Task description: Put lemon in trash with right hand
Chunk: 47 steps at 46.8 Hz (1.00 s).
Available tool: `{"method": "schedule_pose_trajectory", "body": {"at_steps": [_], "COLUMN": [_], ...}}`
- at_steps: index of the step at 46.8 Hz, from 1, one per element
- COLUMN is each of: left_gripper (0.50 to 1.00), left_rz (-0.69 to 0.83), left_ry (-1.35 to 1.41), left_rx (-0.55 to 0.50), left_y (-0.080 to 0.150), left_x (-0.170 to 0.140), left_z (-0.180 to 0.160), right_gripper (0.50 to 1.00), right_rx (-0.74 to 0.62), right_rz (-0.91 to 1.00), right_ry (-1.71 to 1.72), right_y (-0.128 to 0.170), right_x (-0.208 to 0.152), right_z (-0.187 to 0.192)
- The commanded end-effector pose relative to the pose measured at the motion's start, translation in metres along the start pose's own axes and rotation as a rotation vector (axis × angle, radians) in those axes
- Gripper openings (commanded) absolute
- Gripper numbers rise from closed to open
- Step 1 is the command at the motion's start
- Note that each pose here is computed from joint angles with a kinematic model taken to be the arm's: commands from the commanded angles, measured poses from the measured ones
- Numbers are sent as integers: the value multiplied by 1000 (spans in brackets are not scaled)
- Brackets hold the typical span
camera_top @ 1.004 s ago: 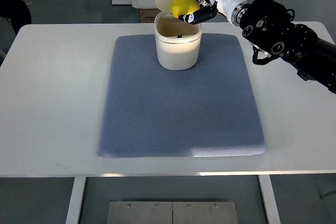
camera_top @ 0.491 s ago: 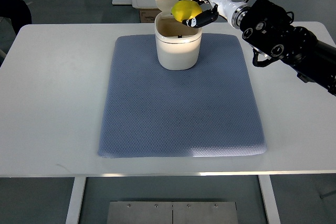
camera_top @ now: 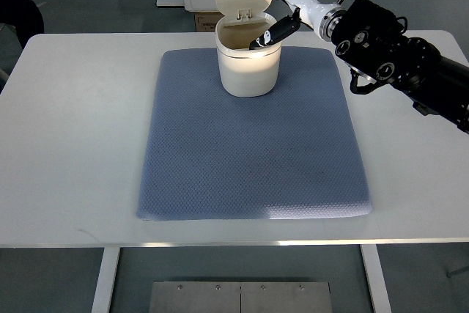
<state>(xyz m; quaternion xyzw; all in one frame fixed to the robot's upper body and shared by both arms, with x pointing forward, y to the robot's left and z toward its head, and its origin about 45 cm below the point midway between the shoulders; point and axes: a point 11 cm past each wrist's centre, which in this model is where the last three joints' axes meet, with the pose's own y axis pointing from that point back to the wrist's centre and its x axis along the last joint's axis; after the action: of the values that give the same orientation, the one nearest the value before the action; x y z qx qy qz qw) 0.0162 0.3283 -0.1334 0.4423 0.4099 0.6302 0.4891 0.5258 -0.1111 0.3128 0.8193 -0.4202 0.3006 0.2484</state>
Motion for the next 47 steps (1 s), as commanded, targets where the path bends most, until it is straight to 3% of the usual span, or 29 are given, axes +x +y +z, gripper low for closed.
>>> {"method": "schedule_pose_trajectory", "body": {"at_steps": [1,22,29,38,47], "left_gripper": [1000,1000,1000,1000,1000], "left_rz": [0,0,0,0,0], "left_ry": [0,0,0,0,0], "left_rx": [0,0,0,0,0], "left_y": [0,0,0,0,0], "left_x": [0,0,0,0,0], "left_z": [0,0,0,0,0], "right_gripper": [1000,1000,1000,1000,1000], "right_rx": [11,23,54,67,8], "right_rz": [-23,-34,-49,51,170], "right_ry": [-6,-20,-70,-168,-289], "right_y": [-1,6,30,62,101], "right_x": [-7,-8,3,45,82], "right_z": [-4,-1,12,23,64]}}
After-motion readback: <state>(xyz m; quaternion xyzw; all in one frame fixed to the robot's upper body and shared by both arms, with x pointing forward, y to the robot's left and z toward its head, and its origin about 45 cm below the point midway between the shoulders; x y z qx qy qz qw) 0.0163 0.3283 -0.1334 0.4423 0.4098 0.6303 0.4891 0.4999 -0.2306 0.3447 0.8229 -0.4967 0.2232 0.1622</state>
